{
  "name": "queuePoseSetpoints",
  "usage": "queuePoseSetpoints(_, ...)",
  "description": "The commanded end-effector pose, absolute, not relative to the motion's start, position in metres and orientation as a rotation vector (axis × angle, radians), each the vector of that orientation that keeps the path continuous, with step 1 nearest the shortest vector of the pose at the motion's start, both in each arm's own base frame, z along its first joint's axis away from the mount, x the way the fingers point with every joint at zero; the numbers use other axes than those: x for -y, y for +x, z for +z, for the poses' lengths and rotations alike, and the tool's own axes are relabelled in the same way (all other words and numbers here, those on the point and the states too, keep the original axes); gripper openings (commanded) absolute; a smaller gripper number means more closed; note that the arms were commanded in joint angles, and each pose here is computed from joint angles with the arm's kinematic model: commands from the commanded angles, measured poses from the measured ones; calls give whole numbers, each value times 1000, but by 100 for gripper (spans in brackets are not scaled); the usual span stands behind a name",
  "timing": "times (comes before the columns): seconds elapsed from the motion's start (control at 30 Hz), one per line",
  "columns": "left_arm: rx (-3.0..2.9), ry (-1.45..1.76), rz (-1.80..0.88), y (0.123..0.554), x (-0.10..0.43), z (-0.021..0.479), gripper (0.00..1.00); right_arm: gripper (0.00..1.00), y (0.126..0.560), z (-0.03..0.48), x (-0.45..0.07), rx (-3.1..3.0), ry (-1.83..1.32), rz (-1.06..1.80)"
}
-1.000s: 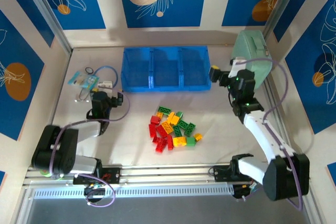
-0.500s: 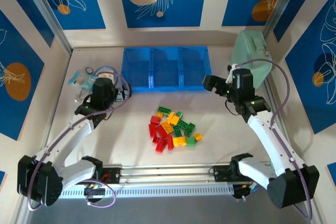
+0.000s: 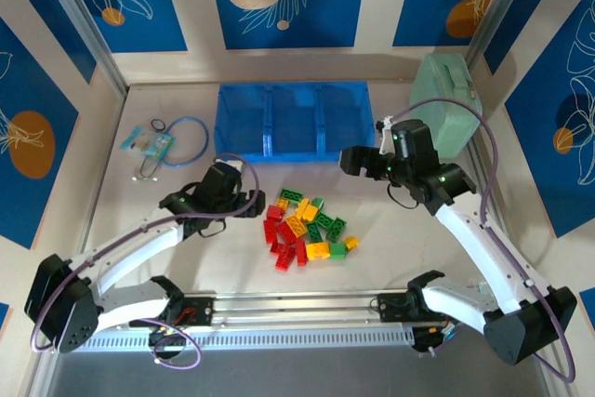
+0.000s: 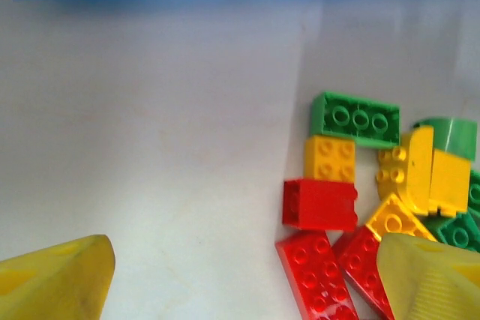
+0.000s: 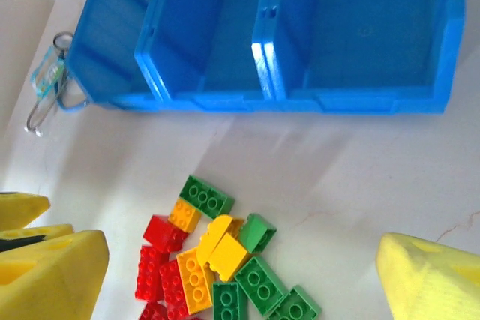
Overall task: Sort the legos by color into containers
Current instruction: Pick up the lego from the center of the table.
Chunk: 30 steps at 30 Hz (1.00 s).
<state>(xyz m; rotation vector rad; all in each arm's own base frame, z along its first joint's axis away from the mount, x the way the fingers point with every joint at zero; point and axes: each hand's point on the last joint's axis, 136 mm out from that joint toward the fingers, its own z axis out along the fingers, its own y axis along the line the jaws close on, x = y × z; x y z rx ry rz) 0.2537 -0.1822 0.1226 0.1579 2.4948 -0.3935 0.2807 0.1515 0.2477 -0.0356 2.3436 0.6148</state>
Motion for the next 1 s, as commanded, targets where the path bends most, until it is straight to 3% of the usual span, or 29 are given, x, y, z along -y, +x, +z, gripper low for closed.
queuePoseSetpoints(0.0,-2573,133,-490,239,196,103,89,88,269,225,-164,-2434,-92,658)
queuePoseSetpoints(0.4,-2648,195,-536,246,236,75,72,73,289,197,-193,-2529,-150,711)
queuePoseSetpoints(0.97,-2727,317,-416,257,259,50,64,73,282,185,-191,-2543,-134,673)
